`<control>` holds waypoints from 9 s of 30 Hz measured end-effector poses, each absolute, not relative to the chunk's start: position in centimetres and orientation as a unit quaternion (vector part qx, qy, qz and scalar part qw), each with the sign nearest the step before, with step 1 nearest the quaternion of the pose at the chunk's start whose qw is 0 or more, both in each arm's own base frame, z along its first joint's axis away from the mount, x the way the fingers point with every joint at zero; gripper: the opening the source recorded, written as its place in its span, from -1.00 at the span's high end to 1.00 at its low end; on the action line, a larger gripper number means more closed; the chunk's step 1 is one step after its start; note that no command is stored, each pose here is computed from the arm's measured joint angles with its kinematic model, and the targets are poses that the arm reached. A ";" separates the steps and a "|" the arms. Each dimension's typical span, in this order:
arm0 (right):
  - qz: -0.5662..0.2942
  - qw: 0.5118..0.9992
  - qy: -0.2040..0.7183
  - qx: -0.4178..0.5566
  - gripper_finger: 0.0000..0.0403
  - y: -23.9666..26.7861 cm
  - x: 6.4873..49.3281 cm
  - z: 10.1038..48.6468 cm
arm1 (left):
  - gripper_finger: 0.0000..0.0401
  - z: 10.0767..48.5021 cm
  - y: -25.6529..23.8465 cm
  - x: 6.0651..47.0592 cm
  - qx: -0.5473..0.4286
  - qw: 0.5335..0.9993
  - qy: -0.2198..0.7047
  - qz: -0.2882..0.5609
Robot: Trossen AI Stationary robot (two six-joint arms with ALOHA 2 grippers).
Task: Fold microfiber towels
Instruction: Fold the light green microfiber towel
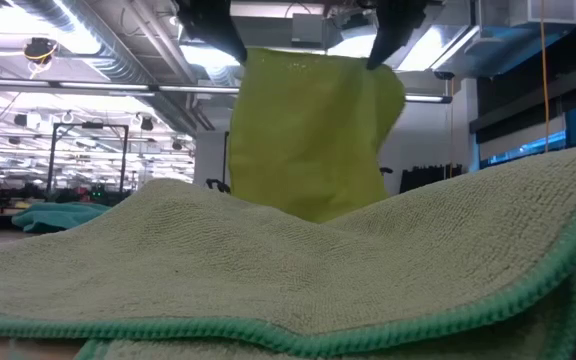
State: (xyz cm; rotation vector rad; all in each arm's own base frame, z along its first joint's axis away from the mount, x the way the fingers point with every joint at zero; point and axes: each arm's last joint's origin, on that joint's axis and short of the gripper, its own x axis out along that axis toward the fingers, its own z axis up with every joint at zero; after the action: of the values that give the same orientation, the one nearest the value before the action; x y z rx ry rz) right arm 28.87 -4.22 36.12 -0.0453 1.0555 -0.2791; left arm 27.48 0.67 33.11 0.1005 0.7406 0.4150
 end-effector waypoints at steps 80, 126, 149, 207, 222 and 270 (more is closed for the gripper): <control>0.002 0.840 0.533 0.098 0.99 -5.6 30.3 21.2 | 1.00 22.9 -1.7 31.9 -0.031 0.805 0.567 0.175; -0.089 0.790 0.571 0.205 0.16 -4.2 24.7 22.8 | 0.60 24.3 0.3 29.2 -0.015 0.813 0.544 0.206; -0.096 0.852 0.447 0.256 0.27 2.9 21.7 15.4 | 0.61 20.3 -3.0 29.7 -0.055 0.868 0.481 0.112; -0.128 0.814 0.498 0.271 0.97 3.1 22.5 12.3 | 0.61 12.5 -3.9 29.5 -0.083 0.859 0.491 0.116; -0.047 0.803 0.535 0.259 0.89 3.4 21.4 13.4 | 0.61 12.5 -3.9 29.5 -0.083 0.859 0.492 0.116; -0.101 0.800 0.570 0.159 0.65 0.2 24.2 21.4 | 0.61 19.6 -4.1 31.2 -0.069 0.874 0.469 0.110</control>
State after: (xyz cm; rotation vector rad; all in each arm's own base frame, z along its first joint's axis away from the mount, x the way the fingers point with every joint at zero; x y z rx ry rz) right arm 24.20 0.17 21.41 0.3417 1.2229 -0.2157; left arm 31.21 -4.08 19.63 -0.1440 0.9790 0.2298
